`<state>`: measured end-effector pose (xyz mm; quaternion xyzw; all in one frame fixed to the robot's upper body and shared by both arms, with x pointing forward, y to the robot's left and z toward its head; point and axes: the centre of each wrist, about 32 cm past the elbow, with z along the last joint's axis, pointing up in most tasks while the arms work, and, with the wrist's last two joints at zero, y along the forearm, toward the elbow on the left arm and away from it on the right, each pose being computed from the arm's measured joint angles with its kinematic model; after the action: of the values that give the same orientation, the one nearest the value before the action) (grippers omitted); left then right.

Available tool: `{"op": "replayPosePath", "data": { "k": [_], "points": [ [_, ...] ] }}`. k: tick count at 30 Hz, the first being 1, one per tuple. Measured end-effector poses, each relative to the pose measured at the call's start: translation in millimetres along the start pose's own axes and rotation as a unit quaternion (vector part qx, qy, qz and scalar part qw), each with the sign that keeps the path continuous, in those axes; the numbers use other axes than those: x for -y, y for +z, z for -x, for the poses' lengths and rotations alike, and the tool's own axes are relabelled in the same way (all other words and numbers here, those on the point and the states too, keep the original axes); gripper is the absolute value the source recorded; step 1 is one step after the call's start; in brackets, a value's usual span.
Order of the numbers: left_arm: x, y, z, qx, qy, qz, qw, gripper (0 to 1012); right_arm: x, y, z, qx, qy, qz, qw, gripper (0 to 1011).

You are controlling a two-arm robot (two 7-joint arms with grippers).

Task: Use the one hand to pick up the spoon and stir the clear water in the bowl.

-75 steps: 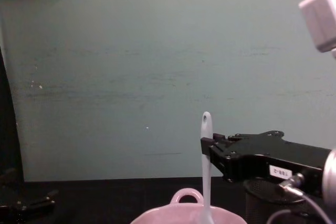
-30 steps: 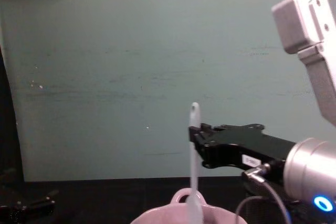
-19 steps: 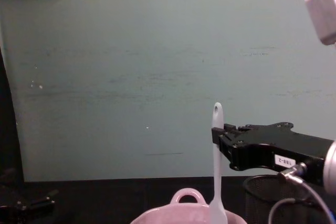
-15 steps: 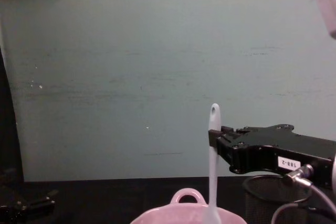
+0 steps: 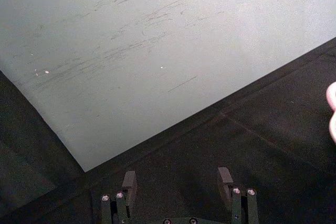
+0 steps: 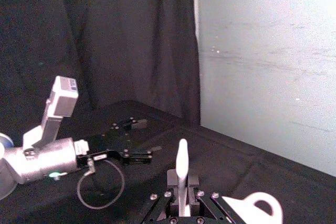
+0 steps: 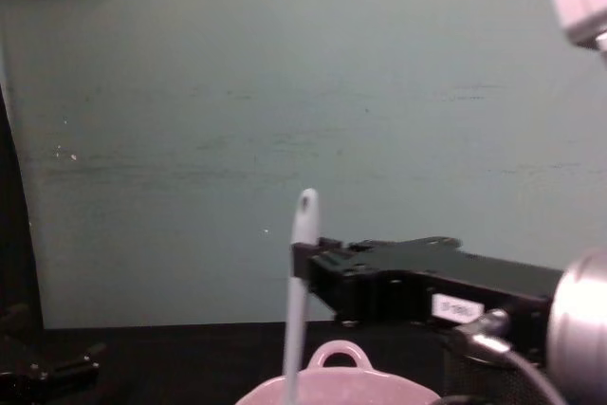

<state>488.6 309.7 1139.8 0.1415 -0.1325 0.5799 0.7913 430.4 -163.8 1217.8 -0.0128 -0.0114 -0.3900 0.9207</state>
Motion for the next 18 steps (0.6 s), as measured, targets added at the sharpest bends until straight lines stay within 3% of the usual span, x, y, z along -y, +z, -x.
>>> {"op": "replayPosePath", "data": {
  "k": [8,18],
  "points": [
    [0.0,0.0,0.0,0.0,0.0,0.0,1.0,1011,-23.0,-9.1,3.9,-0.006,0.003,0.001,1.0,109],
    [0.0,0.0,0.0,0.0,0.0,0.0,1.0,1011,-46.5,-21.8,-10.1,0.008,-0.054,-0.01,0.9985,109]
  ]
}}
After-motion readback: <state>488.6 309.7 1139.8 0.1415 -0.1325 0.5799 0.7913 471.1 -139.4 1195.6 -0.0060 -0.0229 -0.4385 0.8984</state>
